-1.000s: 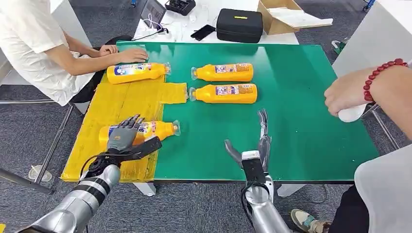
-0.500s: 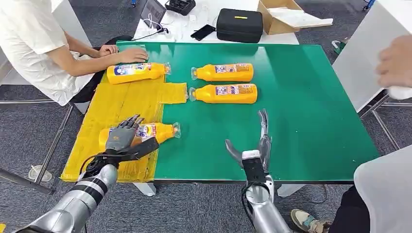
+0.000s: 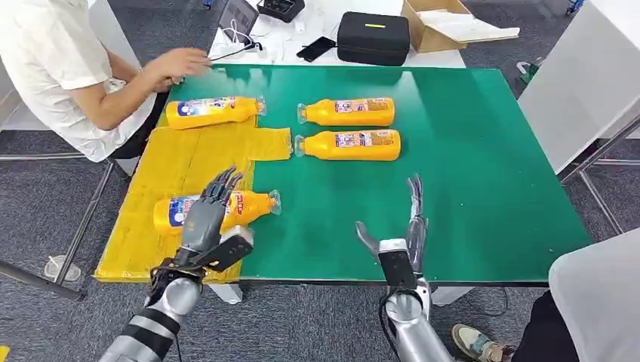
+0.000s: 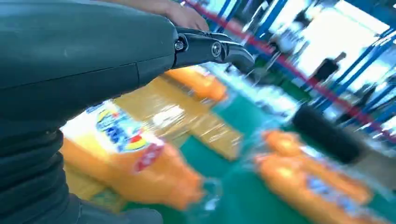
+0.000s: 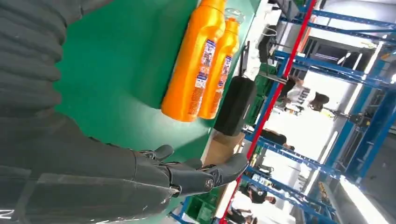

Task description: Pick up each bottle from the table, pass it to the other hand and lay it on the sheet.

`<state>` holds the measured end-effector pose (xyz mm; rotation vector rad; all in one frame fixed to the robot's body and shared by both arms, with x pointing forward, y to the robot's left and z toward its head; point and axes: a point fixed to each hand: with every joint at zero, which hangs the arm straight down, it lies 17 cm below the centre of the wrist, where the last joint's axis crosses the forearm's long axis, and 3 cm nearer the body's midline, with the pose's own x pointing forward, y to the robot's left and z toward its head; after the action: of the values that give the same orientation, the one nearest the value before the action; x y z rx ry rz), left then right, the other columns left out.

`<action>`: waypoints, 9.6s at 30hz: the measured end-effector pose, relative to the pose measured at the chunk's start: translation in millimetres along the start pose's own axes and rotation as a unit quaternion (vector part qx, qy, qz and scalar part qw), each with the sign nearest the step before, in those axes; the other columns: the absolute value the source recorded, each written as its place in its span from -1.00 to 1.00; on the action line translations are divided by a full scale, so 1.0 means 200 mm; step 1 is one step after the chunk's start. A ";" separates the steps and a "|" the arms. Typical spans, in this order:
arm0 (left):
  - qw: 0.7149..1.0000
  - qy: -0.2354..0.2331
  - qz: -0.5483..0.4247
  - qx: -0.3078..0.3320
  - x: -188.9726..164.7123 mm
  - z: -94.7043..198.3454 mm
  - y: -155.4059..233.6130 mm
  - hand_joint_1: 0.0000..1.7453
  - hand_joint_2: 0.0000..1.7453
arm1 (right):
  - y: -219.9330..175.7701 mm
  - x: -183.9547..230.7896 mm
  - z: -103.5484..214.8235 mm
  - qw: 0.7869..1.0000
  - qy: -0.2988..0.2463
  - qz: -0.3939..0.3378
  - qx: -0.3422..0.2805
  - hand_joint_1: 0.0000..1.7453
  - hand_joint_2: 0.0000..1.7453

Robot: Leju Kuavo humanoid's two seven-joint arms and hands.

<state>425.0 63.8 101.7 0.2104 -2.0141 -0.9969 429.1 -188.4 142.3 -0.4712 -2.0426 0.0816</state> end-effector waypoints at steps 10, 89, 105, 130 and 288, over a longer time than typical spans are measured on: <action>0.987 -0.070 -0.043 0.135 0.34 -0.07 0.25 -1.00 1.00 | 0.00 0.01 0.00 0.999 -0.019 0.030 0.009 -1.00 1.00; 0.925 -0.004 0.322 0.202 0.68 -0.21 0.09 -1.00 1.00 | 0.02 -0.88 -0.12 0.801 0.095 0.472 0.356 -1.00 1.00; 0.926 0.004 0.328 0.189 0.67 -0.22 0.06 -1.00 1.00 | -0.07 -1.01 -0.11 0.773 0.173 0.471 0.387 -0.54 1.00; 0.917 -0.002 0.357 0.181 0.68 -0.23 0.05 -1.00 1.00 | -0.03 -0.98 -0.03 0.841 0.204 0.273 0.421 1.00 1.00; 0.983 0.028 -0.019 0.182 0.10 -0.12 0.31 1.00 1.00 | -0.28 0.19 -0.25 0.978 -0.133 0.155 -0.029 -1.00 -1.00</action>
<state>442.6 81.8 166.6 0.4683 -2.1349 -0.6296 438.7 -233.2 211.8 -0.8524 -2.2200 0.2879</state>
